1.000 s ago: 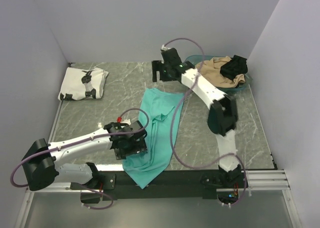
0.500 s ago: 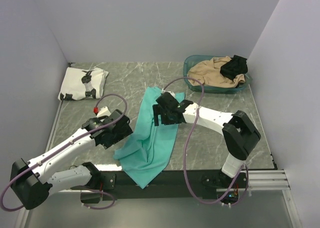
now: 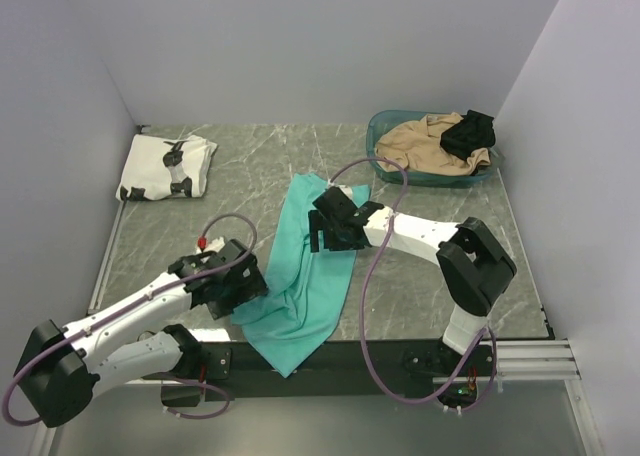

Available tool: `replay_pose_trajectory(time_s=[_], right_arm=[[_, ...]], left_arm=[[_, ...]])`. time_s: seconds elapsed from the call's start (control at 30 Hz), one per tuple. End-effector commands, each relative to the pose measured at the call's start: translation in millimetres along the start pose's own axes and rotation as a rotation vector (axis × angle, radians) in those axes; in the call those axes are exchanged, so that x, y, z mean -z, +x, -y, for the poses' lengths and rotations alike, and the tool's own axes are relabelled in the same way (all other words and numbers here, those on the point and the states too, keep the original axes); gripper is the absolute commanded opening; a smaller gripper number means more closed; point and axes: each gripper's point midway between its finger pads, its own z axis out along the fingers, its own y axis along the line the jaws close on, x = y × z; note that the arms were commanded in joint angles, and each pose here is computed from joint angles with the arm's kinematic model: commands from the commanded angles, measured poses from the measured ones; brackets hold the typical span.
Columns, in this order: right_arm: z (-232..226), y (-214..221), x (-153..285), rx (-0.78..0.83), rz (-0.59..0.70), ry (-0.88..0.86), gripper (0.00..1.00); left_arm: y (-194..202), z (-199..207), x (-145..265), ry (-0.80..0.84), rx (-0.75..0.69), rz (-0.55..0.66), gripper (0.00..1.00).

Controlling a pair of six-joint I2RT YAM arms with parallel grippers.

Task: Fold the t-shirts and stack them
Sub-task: Fold the tshirt

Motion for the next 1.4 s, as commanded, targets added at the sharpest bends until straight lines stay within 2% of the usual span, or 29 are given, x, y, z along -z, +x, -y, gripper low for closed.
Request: replay_pose_trajectory(time_s=[0.0,0.17,0.43,0.6,0.83,0.97,1.03,1.07,1.2,1.37], right_arm=[[-6.4,-16.2,-3.1,-0.027,0.057,-0.022,0.92],[-4.8,-22.0,-17.2,-0.044,0.052,-0.025,0.92],[12.3,-44.4,-47.6,-0.083,0.045,-0.014,0.92],[16.7,-50.7,-76.8,-0.088,-0.014,-0.001,0.92],[11.7,-117.2,-89.3,-0.147,0.072,0.005,0.92],[2.6,-162.5,-104.8,-0.172,0.14,-0.021,0.92],[2.3,-171.3,-114.3,-0.165,0.147,-0.015,0.92],[-2.4,-190.3,-107.7,-0.167,0.183,-0.029,0.92],[-5.4,-214.8,-80.3,-0.138,0.242,-0.036,0.92],[-5.9,-201.4,-33.7,-0.119,0.273,-0.096,0.92]], left_arm=[[30.9,1.1,0.7,0.087,-0.04,-0.125,0.99],[36.7,14.7,9.1,0.151,-0.061,-0.129,0.99],[20.0,16.7,10.0,0.081,-0.034,-0.063,0.99],[2.8,21.3,8.8,0.042,0.007,0.013,0.99],[-23.9,47.1,7.8,0.045,0.055,0.081,1.0],[-31.0,57.8,-3.2,0.039,0.085,0.078,1.0],[-34.8,62.2,-8.7,0.019,0.093,0.081,0.99],[-36.7,61.9,-9.8,0.001,0.103,0.088,0.99],[-36.3,53.8,-11.7,-0.071,0.121,0.086,0.99],[-22.8,50.3,-10.3,-0.018,0.142,0.047,0.99]])
